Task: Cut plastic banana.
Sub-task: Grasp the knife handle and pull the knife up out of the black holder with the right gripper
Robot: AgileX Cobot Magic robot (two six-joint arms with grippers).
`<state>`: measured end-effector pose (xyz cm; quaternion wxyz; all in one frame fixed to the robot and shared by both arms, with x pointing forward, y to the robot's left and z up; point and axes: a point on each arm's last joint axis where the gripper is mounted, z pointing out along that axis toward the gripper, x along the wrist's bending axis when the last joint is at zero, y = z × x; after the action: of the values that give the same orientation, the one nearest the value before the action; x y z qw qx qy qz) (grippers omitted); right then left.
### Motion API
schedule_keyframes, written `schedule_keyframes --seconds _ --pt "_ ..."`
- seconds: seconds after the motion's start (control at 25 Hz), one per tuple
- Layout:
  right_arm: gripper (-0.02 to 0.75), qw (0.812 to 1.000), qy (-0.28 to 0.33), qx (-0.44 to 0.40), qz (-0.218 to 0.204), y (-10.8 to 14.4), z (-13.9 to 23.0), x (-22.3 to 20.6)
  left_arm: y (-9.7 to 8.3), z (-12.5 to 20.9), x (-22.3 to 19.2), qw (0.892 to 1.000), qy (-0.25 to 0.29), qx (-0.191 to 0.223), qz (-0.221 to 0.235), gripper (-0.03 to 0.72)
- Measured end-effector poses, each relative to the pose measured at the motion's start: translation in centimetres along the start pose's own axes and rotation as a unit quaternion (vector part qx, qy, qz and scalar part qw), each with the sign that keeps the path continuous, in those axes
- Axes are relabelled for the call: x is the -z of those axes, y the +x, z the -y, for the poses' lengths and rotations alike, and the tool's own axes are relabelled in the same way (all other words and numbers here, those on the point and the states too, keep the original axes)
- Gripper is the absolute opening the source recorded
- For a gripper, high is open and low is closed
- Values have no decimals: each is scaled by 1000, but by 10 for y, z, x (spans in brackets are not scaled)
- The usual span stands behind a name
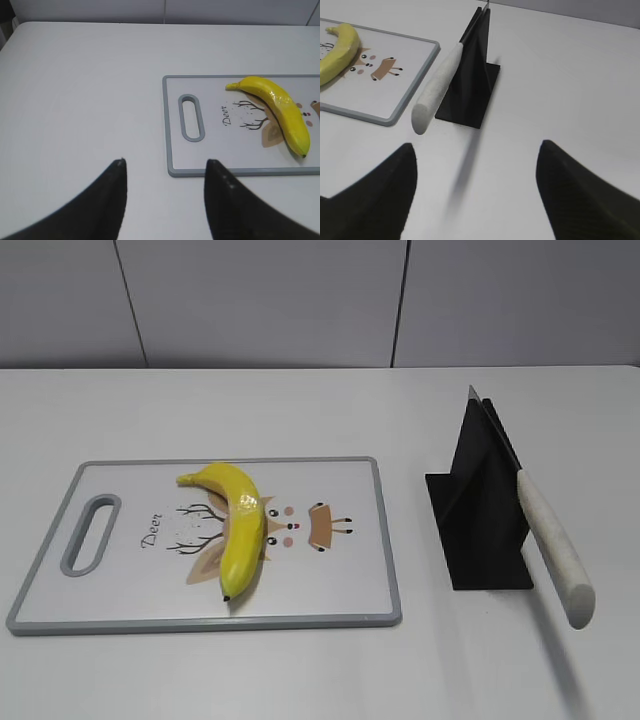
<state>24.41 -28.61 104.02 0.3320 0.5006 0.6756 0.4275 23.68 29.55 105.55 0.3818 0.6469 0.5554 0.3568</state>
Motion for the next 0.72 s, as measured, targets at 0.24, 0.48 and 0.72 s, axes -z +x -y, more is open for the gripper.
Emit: schedule_keyframes --seconds 0.24,0.48,0.72 --pt "562 999 37 -15 -2 -3 -25 -7 0 0 0 1000 0 0 0 558" --pt "562 993 116 -26 -11 -7 -63 -17 0 0 0 1000 0 0 0 560" --pt "559 971 235 -33 -21 -12 -87 -40 0 0 0 1000 0 0 0 560"
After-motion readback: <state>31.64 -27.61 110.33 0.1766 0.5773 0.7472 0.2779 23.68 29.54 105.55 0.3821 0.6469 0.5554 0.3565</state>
